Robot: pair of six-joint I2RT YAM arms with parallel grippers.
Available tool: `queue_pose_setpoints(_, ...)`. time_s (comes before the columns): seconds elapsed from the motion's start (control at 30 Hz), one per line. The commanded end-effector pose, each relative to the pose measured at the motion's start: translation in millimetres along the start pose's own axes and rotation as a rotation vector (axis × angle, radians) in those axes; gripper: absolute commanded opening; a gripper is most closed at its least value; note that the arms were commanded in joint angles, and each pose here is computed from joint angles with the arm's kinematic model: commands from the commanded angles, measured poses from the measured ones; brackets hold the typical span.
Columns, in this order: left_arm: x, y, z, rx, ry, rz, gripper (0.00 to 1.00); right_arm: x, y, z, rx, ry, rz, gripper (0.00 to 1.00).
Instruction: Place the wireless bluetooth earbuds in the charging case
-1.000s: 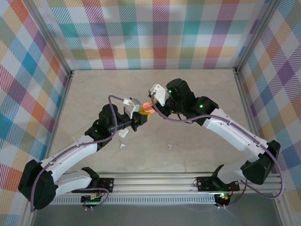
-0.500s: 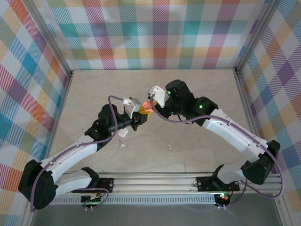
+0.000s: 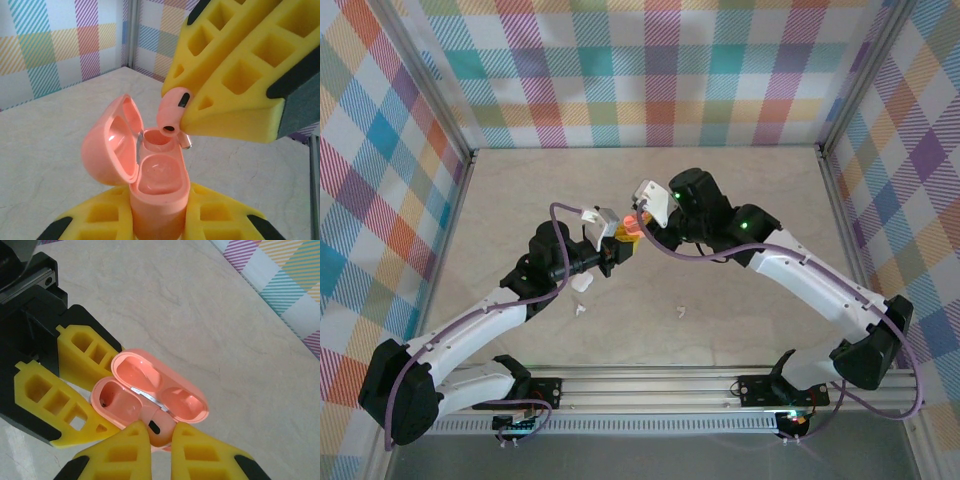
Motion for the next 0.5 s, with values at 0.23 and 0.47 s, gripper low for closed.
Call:
queue_pose_setpoints(0.23, 5, -11, 7, -0.038, -0.036, -0.031, 0.00, 14, -3, 6, -0.021, -0.038, 0.001, 0.13)
queue_pose_setpoints(0.47, 7, -11, 9, -0.041, -0.044, -0.036, 0.00, 2, -2, -11, -0.026, 0.006, 0.024, 0.13)
Point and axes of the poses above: each hand's point on the last joint's axis, 136 mm out from that joint toward the fingers, its own z axis back along the fingers, its own y axis along the line the jaws close on, x = y × z, the point moved 10 cm from there along z, back along the fingers, and after that the axes turned 1 degree about z, right-handed, at the moved point
